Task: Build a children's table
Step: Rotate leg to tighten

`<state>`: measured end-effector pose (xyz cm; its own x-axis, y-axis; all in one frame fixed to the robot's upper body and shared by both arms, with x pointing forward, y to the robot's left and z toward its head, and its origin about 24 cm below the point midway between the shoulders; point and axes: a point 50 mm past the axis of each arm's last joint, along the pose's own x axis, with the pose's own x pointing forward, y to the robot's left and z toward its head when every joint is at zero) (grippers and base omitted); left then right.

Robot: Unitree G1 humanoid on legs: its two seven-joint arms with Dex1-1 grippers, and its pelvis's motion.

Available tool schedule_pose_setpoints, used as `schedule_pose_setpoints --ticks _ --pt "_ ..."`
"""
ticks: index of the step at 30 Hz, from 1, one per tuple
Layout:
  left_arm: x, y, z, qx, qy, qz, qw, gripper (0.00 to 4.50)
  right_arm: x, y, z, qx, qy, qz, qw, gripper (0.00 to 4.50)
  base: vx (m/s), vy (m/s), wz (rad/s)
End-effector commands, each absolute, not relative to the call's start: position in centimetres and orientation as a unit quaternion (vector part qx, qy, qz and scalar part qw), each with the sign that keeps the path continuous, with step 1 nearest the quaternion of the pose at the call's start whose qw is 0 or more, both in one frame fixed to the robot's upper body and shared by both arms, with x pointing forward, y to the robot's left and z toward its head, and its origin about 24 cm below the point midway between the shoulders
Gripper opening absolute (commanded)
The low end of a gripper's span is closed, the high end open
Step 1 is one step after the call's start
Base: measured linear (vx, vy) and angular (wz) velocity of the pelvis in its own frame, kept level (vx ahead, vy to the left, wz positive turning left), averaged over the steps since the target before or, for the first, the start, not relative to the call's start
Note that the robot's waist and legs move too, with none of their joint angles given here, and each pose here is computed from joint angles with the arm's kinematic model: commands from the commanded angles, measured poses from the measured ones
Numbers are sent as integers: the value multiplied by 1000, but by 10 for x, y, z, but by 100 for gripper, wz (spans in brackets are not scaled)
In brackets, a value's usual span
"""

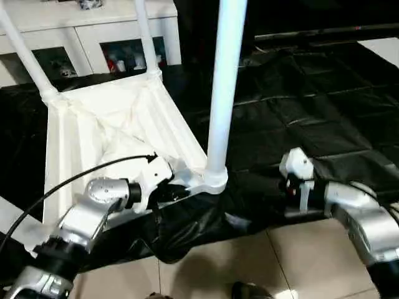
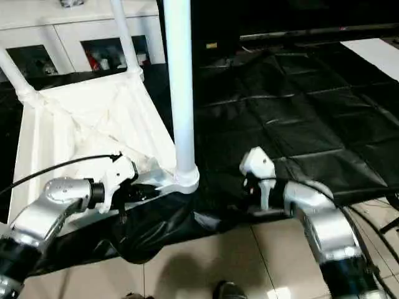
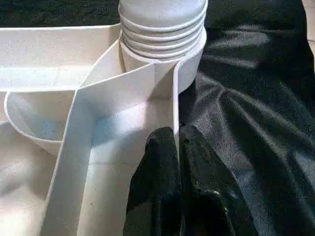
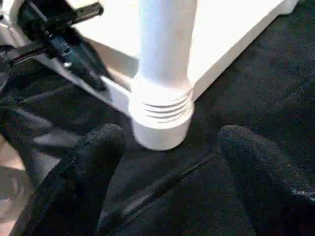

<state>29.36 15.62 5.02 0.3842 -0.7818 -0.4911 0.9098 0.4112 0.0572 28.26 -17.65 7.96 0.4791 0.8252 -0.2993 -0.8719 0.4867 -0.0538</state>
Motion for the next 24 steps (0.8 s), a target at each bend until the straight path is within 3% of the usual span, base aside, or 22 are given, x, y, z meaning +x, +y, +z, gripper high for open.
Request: schedule_pose_setpoints --ticks 1,7,8,18,24 --pt "294 174 41 185 242 -494 815 5 286 -174 77 -93 118 495 856 368 0 0 0" --pt "296 165 45 153 222 -506 819 0 290 -164 77 -36 112 485 867 413 0 0 0" --pt "294 159 46 147 213 -518 815 0 290 -160 76 -42 108 484 867 438 0 0 0" --pt "295 142 51 147 193 -567 787 0 306 -137 72 -106 90 492 859 447 48 -55 3" --pt "303 140 49 141 181 -507 831 0 310 -132 71 -87 69 455 884 447 18 -22 14"
